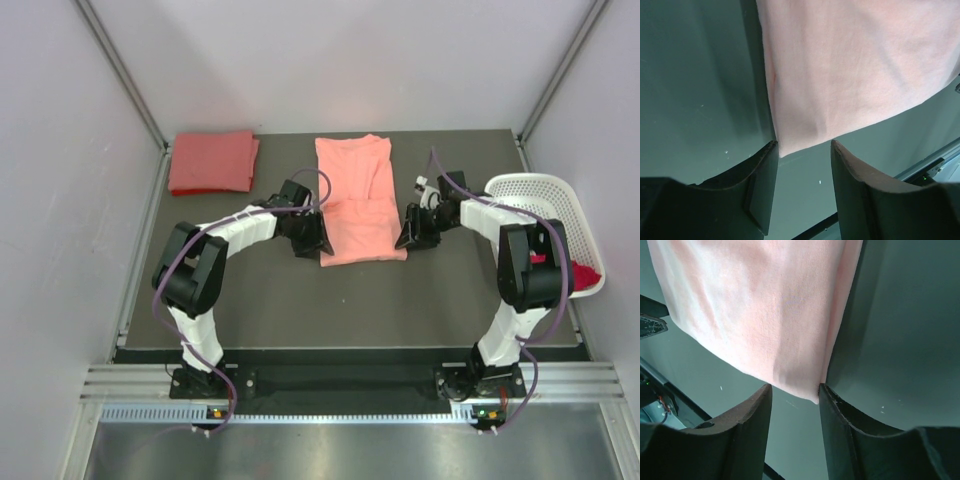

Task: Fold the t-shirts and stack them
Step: Fold the tshirt

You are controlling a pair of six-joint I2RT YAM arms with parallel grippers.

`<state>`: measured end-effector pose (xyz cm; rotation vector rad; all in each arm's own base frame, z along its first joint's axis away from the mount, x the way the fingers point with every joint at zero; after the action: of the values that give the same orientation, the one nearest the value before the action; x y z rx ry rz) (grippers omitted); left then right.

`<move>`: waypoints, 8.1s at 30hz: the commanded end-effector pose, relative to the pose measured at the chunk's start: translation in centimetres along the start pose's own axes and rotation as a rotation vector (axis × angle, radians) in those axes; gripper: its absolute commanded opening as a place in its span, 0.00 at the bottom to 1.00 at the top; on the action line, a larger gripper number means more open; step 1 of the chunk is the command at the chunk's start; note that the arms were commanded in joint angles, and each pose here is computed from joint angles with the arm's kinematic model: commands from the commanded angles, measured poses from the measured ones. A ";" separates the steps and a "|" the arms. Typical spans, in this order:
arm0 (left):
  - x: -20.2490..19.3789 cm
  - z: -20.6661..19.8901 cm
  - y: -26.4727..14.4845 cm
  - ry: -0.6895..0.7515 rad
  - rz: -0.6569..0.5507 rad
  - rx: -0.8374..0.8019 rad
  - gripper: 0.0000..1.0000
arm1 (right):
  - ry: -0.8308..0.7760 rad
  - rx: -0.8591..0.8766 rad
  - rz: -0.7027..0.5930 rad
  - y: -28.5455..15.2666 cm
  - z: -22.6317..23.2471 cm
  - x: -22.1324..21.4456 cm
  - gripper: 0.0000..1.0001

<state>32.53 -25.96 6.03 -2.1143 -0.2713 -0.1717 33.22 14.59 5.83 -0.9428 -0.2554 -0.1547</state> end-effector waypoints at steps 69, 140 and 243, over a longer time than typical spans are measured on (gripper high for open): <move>4.6 -5.6 -3.8 0.261 -0.021 -0.140 0.13 | -0.071 0.226 0.017 -1.3 10.7 0.0 0.12; -1.5 -0.4 -0.9 0.266 0.166 -0.088 0.20 | 0.195 0.224 0.090 0.5 2.8 -4.7 0.00; -7.1 5.8 -1.9 -0.272 0.016 0.072 0.54 | 0.430 0.046 -0.066 0.9 -0.9 -10.7 0.48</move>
<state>24.54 -22.25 3.65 -2.1597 -0.3121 0.1155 22.64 15.80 3.34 -0.7291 0.1180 -0.3264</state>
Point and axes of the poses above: each gripper's point midway between its finger pads, its own y axis out along the fingers, its own z axis along the line the jaws close on, x = y × z, the point moved 1 cm from there along -y, back along the fingers, and after that the axes turned 1 degree about y, right-handed, at the moved point
